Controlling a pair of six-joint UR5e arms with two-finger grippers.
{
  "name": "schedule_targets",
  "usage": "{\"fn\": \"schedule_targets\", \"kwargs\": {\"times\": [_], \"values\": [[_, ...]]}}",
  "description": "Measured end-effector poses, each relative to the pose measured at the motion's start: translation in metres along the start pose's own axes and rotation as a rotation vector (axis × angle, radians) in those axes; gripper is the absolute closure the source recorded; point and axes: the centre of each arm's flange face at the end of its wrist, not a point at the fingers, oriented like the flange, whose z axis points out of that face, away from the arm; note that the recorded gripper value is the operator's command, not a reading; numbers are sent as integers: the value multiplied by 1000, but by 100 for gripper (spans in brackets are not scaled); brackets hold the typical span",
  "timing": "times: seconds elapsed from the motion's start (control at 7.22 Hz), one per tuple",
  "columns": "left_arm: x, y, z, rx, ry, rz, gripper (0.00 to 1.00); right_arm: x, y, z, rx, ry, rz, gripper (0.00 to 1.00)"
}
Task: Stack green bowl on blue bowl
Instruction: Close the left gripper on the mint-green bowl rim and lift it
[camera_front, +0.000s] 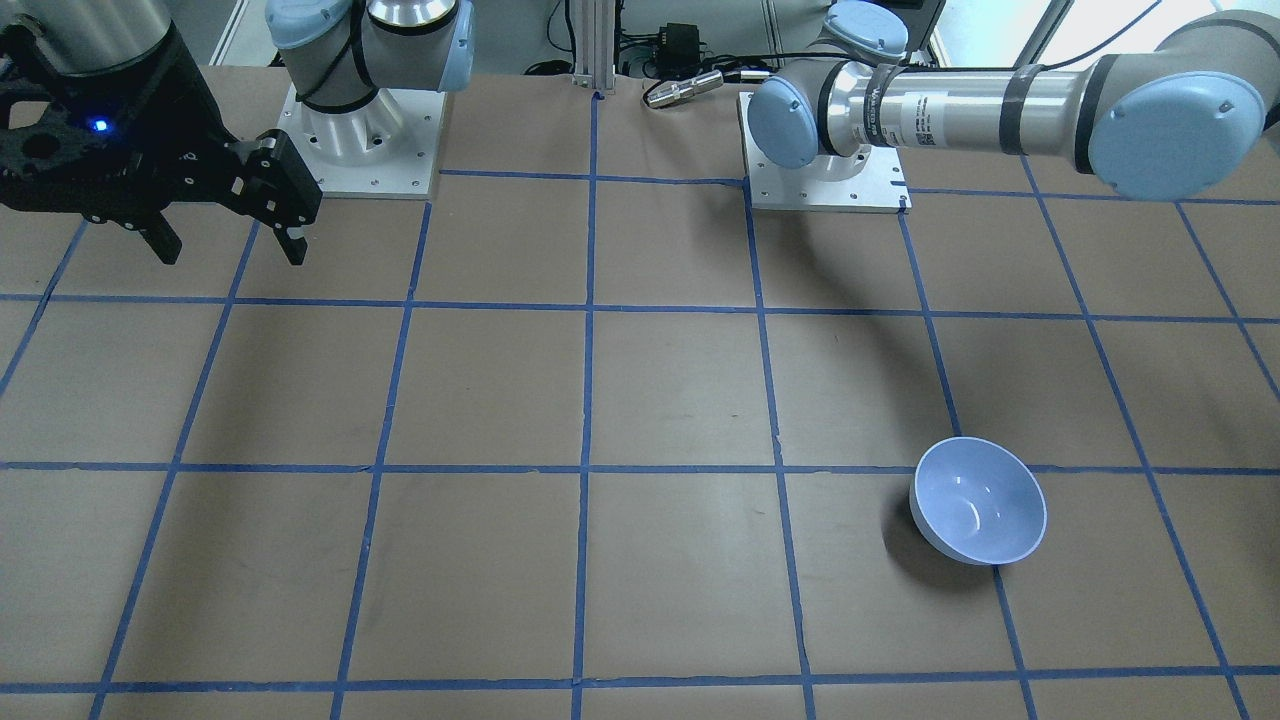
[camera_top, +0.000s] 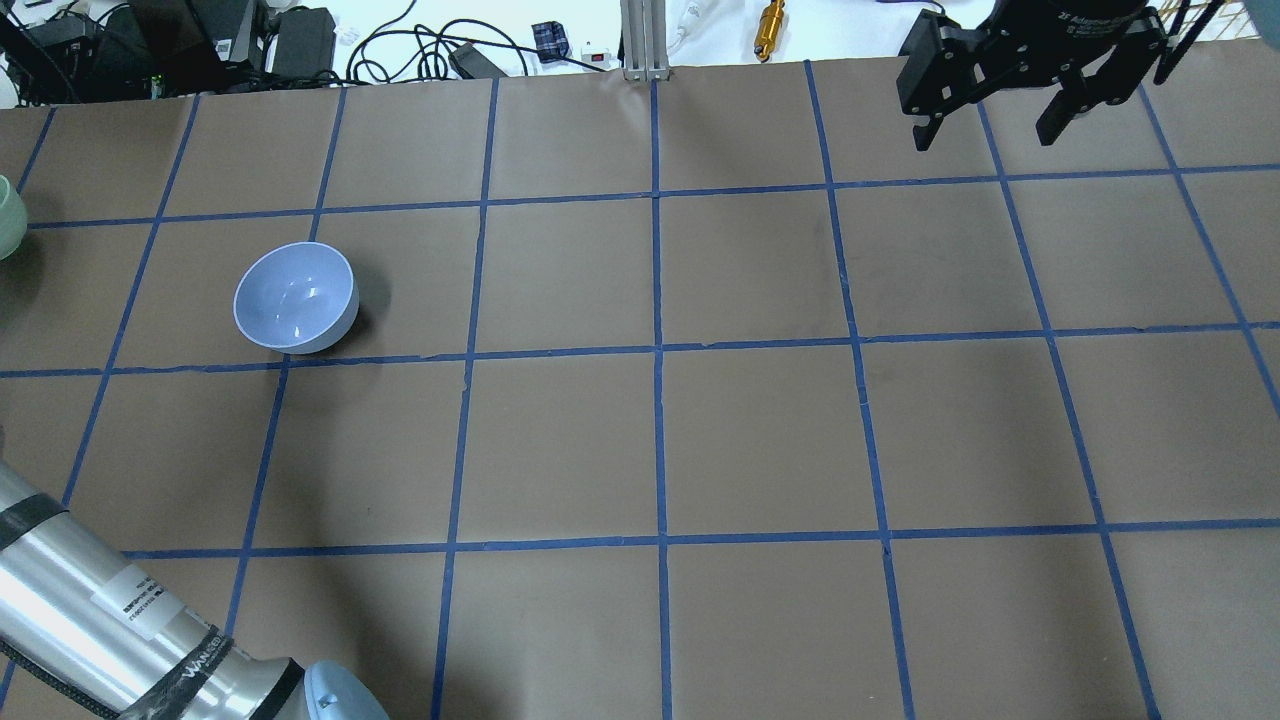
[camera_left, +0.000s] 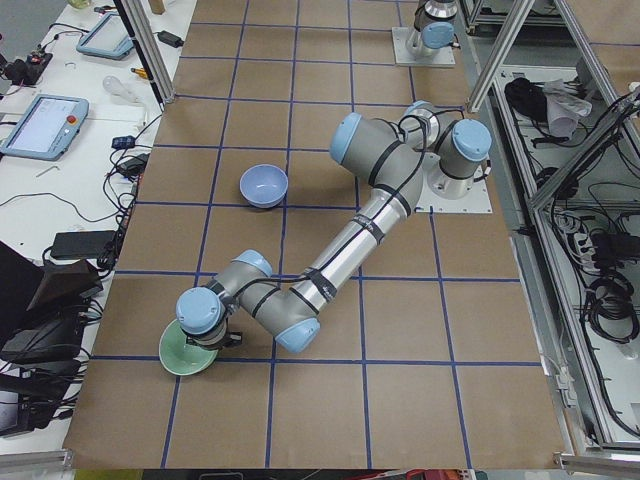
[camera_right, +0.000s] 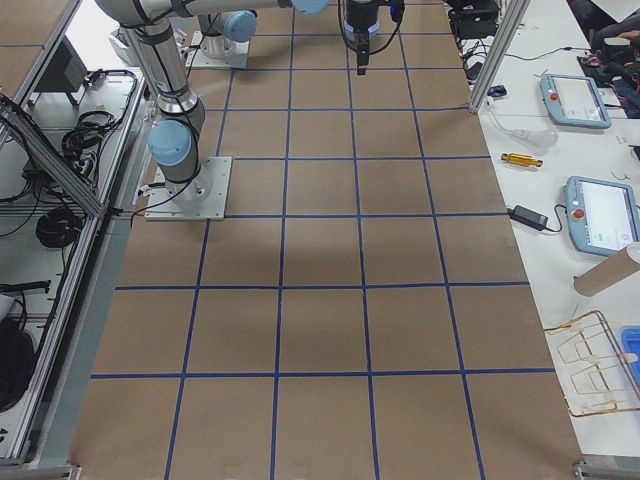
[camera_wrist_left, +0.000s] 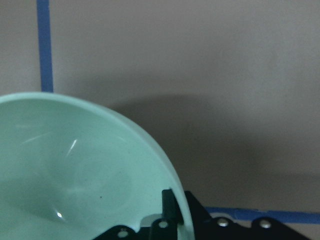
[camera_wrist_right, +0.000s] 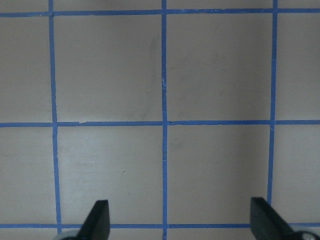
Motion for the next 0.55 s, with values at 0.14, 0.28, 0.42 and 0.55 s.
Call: {"fn": "schedule_targets", "kwargs": {"times": [0.14,0.28,0.42,0.55], "values": [[-1,-15,-32,0,2,5,100,0,0,0,0,0,0,0],[0,-34,-61,1,7,10,100,0,0,0,0,0,0,0],[7,-57,-84,9,21,-1,100,0,0,0,0,0,0,0],[18,-88,-104,24,39,-23,100,0,0,0,0,0,1,0]]}}
